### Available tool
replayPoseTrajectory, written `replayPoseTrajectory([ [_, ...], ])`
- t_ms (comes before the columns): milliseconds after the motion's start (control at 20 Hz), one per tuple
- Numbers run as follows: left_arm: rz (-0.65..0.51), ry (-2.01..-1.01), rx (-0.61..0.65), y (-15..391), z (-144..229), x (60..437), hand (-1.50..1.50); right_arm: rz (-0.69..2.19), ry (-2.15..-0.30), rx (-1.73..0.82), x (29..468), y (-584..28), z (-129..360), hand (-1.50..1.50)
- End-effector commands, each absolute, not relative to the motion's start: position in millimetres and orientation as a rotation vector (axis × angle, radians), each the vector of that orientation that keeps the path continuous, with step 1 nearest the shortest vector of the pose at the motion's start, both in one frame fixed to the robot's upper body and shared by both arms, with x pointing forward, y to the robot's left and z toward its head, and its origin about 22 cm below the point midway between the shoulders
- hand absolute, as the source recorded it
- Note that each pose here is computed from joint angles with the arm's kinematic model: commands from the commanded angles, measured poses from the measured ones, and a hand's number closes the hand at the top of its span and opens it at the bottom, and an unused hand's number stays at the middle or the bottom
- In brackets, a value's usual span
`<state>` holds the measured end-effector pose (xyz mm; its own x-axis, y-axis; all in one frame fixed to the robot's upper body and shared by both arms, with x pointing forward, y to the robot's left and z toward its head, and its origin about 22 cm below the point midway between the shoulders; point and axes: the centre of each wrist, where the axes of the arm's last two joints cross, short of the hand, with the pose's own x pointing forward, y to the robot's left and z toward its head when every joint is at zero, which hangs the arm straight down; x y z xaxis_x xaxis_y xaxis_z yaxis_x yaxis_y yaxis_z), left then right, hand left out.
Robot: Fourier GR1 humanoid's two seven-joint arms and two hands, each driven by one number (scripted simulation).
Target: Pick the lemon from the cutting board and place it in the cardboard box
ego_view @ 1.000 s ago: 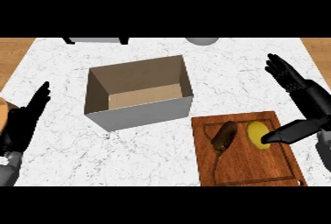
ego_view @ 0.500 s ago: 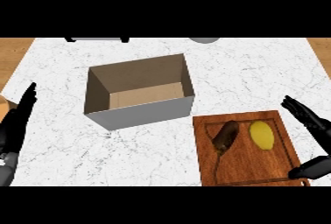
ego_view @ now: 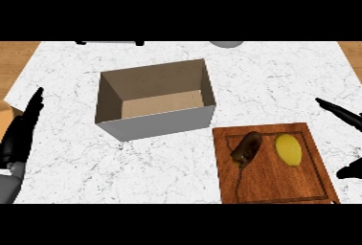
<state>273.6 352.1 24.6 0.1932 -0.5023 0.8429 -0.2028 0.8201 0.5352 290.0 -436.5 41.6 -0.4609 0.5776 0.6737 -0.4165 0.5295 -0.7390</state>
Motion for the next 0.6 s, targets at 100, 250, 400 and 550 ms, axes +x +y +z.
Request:
replayPoseTrajectory([
  [100,-0.237,-1.378,0.63,352,6,267,0.0,1.464,-1.515,-0.105,316,-428,60,-1.5],
  [250,-0.236,-1.379,0.633,350,16,270,0.0,1.603,-1.395,-0.157,329,-401,68,-1.5],
  [400,-0.229,-1.388,0.644,347,18,270,0.0,1.639,-1.344,-0.122,341,-385,56,-1.5],
  [550,-0.211,-1.363,0.651,360,5,266,0.0,1.653,-1.292,-0.111,348,-368,65,-1.5],
])
